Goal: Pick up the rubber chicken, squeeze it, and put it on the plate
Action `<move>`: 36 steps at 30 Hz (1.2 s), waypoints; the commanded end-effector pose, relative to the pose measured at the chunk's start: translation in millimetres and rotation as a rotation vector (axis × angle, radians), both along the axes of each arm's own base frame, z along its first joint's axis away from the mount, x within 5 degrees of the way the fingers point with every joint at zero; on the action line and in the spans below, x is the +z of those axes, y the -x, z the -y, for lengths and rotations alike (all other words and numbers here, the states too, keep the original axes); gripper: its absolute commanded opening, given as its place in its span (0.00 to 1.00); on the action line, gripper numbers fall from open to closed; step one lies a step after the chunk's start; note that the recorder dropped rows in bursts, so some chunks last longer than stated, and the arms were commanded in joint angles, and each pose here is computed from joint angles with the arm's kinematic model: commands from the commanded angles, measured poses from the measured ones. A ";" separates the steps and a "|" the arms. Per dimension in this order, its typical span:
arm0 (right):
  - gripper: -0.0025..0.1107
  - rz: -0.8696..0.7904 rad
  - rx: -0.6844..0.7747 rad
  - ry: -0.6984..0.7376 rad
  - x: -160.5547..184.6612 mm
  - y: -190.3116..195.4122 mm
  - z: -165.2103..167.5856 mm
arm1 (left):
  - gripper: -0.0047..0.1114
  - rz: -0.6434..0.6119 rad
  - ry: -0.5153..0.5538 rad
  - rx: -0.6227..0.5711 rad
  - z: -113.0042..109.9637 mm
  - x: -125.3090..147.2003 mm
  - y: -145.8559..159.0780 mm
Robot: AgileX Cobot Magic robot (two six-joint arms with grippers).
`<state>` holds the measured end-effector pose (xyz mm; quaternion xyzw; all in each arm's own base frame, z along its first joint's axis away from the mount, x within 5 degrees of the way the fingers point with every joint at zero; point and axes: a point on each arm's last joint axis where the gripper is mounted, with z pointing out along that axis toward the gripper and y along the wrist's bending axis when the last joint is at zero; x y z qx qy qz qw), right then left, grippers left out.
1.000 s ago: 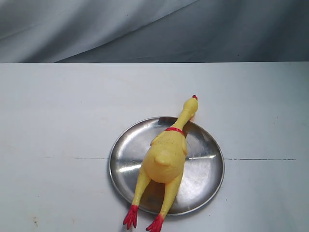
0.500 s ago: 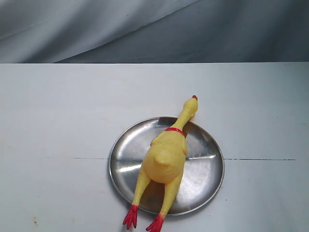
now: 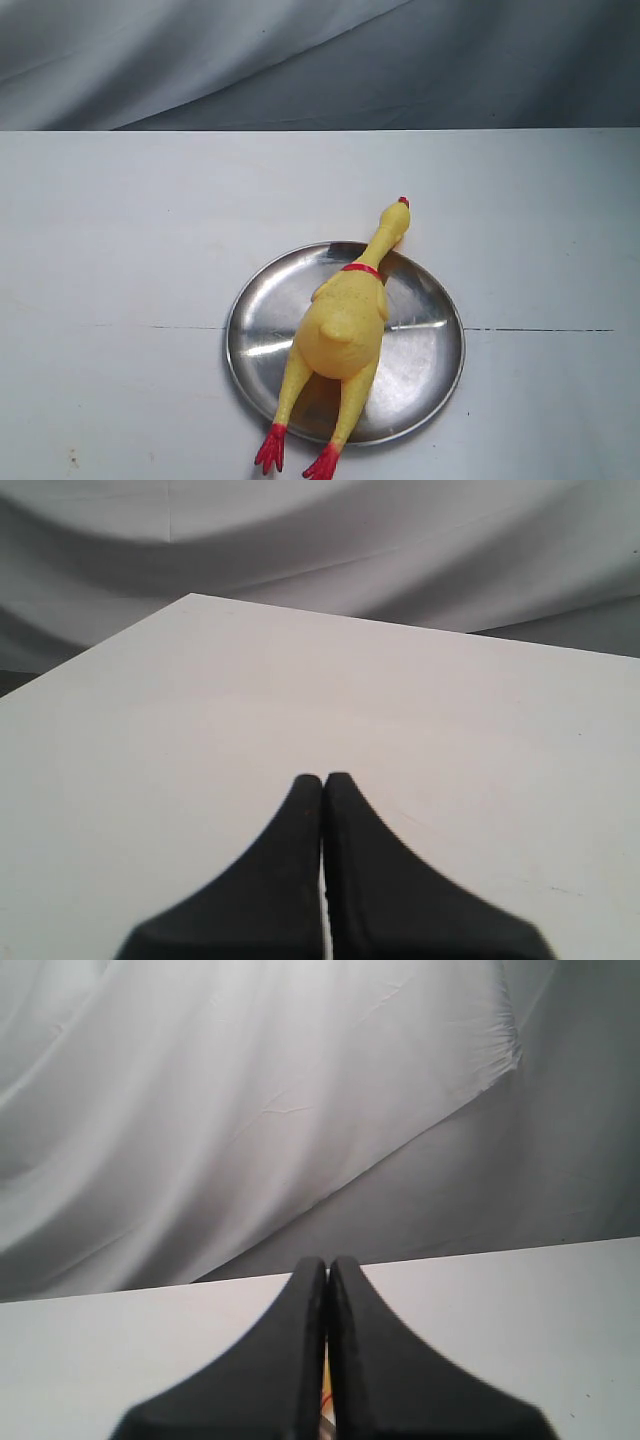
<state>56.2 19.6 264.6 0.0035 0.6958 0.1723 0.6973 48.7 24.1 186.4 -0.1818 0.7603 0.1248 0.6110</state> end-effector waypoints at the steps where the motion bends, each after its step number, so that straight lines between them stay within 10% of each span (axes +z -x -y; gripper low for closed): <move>1: 0.02 0.001 -0.002 -0.007 -1.3 0.0 0.3 | 0.04 0.002 0.005 0.004 -0.1 -1.4 0.2; 19: 0.02 0.001 -0.002 -0.007 -1.3 0.0 0.3 | 0.04 0.002 0.005 0.004 -0.1 -1.4 0.2; 24: 0.02 0.028 -0.037 0.196 -3.0 -0.7 3.0 | 0.04 0.002 0.005 0.004 -0.1 -1.4 0.2; 36: 0.02 0.073 -0.331 0.243 -27.9 -8.1 25.6 | 0.04 0.002 0.005 0.004 -0.1 -1.4 0.2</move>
